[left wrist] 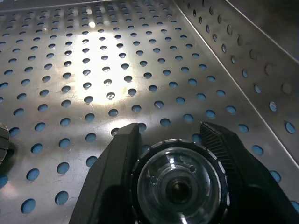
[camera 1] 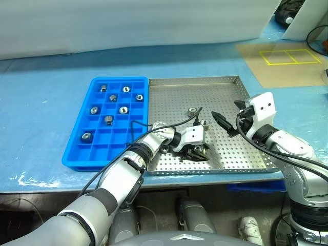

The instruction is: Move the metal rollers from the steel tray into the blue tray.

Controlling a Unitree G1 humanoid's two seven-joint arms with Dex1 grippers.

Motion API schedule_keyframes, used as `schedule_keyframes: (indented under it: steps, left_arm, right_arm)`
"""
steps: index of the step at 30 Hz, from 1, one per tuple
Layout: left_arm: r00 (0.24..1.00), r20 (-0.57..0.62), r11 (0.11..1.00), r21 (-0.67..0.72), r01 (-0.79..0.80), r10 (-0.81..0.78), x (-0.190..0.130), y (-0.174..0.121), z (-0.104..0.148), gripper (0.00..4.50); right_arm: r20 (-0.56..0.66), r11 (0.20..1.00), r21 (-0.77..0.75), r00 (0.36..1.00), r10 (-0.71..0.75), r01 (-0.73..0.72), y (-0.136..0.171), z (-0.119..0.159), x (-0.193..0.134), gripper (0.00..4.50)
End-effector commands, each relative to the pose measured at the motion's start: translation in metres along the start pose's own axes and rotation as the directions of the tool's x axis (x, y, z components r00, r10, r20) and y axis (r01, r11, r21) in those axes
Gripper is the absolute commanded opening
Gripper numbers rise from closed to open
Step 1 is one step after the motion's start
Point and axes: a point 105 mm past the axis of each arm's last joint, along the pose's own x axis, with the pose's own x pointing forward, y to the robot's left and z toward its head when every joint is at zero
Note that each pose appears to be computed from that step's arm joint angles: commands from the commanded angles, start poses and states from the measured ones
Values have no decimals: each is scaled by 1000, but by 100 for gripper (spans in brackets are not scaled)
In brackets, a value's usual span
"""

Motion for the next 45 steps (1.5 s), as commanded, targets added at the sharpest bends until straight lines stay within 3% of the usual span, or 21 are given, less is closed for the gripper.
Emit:
schedule_keyframes:
  steps: [1,7,11,17,21,25,33,38,45]
  left_arm:
    - [998,17,998,17,-63,63,-5,10,3,175]
    - [984,110,990,18,-142,139,-24,32,27,175]
    - [981,132,988,37,-150,144,-41,39,32,175]
    - [973,156,983,44,-178,170,-73,51,40,175]
    - [972,183,985,60,-161,147,-88,45,40,175]
    - [970,200,985,77,-157,139,-108,35,44,175]
    - [938,115,940,68,-336,327,-176,20,37,175]
    - [830,8,829,47,-558,558,-236,15,21,175]
    - [741,-58,743,12,-670,669,-271,-10,13,175]
  right_arm:
    - [47,999,-35,999,4,-2,1,14,-1,450]
    - [53,999,-35,998,32,-30,1,17,1,450]
    - [29,990,-34,990,138,-137,14,16,-5,450]
    - [-85,886,0,883,462,-464,60,3,-29,450]
    - [-122,830,-4,824,554,-558,74,-1,-28,450]
    - [-91,809,-32,808,582,-586,77,6,-8,450]
    - [-32,720,-89,725,688,-688,92,18,35,450]
    - [-3,623,-132,629,777,-771,112,27,63,450]
    - [9,536,-171,543,840,-827,130,33,78,450]
